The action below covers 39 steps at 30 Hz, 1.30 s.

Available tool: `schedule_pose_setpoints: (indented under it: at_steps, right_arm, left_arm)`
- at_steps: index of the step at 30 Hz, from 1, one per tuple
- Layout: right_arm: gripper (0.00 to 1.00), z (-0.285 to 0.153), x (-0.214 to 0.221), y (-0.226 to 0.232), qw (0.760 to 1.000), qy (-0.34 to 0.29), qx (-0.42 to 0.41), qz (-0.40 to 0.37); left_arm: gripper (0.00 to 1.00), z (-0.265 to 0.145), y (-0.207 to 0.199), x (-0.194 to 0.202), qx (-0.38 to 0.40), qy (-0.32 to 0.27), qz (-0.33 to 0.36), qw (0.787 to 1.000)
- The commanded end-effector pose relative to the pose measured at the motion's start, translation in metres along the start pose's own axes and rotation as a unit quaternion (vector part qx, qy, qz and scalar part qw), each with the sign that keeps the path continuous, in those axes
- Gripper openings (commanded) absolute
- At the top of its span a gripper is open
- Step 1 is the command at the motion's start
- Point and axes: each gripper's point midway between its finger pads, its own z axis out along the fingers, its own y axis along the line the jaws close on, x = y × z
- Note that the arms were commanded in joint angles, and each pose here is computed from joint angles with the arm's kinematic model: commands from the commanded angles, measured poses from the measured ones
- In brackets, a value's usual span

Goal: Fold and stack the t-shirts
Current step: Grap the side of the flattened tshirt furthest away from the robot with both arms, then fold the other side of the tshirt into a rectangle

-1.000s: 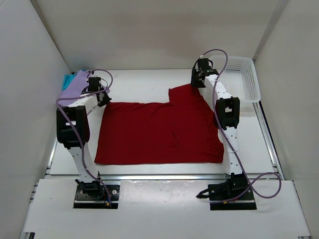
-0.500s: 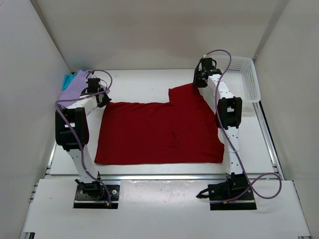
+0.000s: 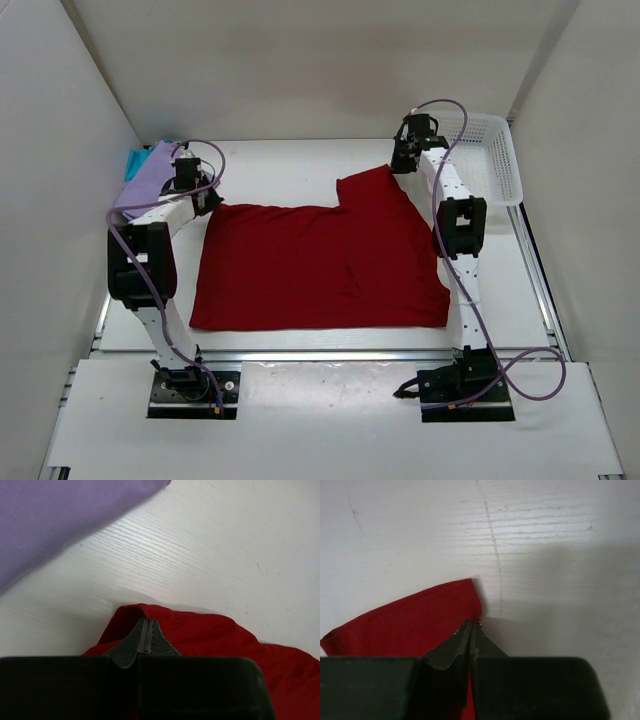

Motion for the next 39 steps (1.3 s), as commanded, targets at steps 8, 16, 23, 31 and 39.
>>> schedule_pose_setpoints:
  at_steps: [8,16,23,31,39]
  right_arm:
    - [0.00,-0.086,-0.031,0.041,0.999,-0.006,0.004,-0.034]
    - [0.00,-0.133,0.037,0.040,0.994,0.096,0.020,-0.043]
    - [0.00,-0.187,0.109,0.025,1.000,0.024,-0.005,-0.019]
    - [0.00,-0.215,0.120,0.029,0.999,0.007,-0.031,-0.011]
    - [0.00,-0.271,0.123,0.028,0.997,-0.042,-0.060,0.001]
  left_arm:
    - [0.00,-0.037,-0.015,-0.026,0.032,-0.043,-0.009,0.999]
    - [0.00,-0.047,-0.013,-0.023,0.032,-0.048,-0.001,0.998]
    - [0.00,-0.034,0.005,-0.009,0.016,-0.020,-0.007,1.000]
    - [0.00,-0.060,0.012,-0.013,0.020,-0.033,-0.009,0.999]
    - [0.00,-0.092,0.012,-0.020,0.031,-0.062,-0.016,0.997]
